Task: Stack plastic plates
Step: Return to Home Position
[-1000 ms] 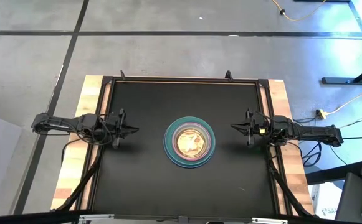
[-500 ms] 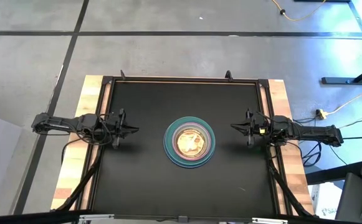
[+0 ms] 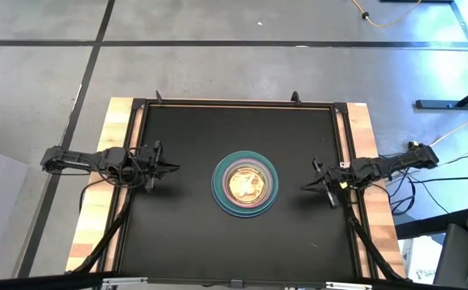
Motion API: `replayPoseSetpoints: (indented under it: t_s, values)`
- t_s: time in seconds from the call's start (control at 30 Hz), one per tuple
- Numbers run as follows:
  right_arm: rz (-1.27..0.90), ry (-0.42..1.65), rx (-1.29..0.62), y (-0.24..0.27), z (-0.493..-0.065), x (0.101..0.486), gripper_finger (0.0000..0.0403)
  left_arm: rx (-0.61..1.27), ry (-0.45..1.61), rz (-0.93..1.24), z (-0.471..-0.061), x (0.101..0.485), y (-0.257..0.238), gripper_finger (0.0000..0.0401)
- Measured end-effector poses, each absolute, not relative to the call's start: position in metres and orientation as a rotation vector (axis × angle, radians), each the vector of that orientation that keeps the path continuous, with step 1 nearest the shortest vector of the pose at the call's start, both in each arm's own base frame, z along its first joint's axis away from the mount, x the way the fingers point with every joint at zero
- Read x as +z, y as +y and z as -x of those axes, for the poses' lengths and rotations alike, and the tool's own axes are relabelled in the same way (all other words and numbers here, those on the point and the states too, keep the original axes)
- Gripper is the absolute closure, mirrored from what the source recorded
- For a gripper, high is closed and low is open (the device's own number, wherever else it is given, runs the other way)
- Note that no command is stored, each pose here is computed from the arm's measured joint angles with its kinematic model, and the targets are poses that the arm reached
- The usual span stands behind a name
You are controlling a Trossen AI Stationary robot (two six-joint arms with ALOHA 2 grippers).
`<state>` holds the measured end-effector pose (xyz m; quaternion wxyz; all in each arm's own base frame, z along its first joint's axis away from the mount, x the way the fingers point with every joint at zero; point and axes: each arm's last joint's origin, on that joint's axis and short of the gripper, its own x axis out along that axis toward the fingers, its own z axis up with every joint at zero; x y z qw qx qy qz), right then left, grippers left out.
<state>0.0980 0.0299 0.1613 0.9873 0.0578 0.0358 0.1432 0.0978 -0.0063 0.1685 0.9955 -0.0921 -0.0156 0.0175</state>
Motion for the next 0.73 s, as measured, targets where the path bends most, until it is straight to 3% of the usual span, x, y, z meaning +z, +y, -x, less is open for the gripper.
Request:
replayPoseSetpoints:
  t_s: [0.73]
  values:
    - [-0.116,0.072,0.290,0.0302,-0.0979,0.1613,0.0391,0.035,-0.031,0.184,-0.0978,0.1685,-0.0063,0.0370]
